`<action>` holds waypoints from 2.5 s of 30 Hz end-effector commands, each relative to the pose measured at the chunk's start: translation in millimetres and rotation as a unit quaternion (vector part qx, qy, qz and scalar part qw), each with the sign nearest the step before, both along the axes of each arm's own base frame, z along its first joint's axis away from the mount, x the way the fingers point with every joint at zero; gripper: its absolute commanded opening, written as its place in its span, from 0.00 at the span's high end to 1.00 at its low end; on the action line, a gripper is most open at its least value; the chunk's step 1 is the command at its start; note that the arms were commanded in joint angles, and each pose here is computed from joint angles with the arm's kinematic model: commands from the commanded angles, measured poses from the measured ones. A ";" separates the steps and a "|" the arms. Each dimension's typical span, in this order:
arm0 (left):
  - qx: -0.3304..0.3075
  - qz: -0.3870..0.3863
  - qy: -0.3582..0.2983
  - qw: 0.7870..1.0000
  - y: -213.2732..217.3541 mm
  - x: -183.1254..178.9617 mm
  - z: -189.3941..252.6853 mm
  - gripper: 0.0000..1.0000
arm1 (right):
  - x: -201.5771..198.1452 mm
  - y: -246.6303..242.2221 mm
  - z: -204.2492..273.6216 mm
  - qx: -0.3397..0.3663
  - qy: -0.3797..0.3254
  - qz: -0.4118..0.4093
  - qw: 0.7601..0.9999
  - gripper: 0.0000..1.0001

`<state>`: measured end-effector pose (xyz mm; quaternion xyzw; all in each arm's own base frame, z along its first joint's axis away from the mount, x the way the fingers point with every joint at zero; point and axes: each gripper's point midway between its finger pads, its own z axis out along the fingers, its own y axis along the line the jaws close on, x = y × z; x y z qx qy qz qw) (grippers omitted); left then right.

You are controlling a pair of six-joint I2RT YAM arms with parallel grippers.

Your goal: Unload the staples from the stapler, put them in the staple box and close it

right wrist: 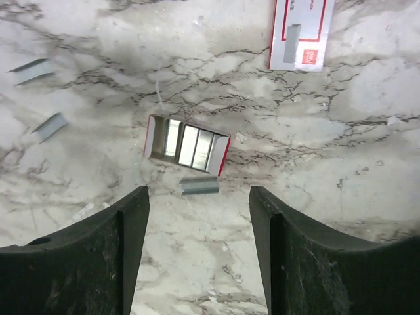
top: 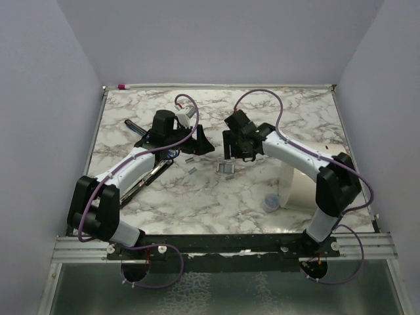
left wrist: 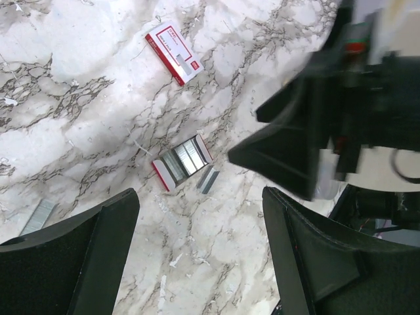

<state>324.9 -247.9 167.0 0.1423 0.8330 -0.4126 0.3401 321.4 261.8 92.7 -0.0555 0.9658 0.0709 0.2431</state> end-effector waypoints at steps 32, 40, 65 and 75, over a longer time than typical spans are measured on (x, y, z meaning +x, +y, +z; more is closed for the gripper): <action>-0.005 -0.005 -0.017 1.000 0.3 -0.4 7.4 0.21 | 8.0 14.2 -67.4 0.014 0.060 -0.009 0.998 0.37; -0.007 -0.005 -0.016 1.000 0.4 -0.5 8.4 0.21 | 8.0 11.6 -71.7 -0.001 0.070 -0.011 0.997 0.37; -0.010 -0.006 -0.016 1.000 -0.4 -1.0 9.5 0.21 | 1.1 1.9 -85.5 -0.053 0.090 -0.007 0.995 0.43; -0.010 -0.006 -0.016 1.000 -0.3 -1.2 9.0 0.21 | 0.9 1.0 -85.7 -0.055 0.088 -0.011 0.994 0.47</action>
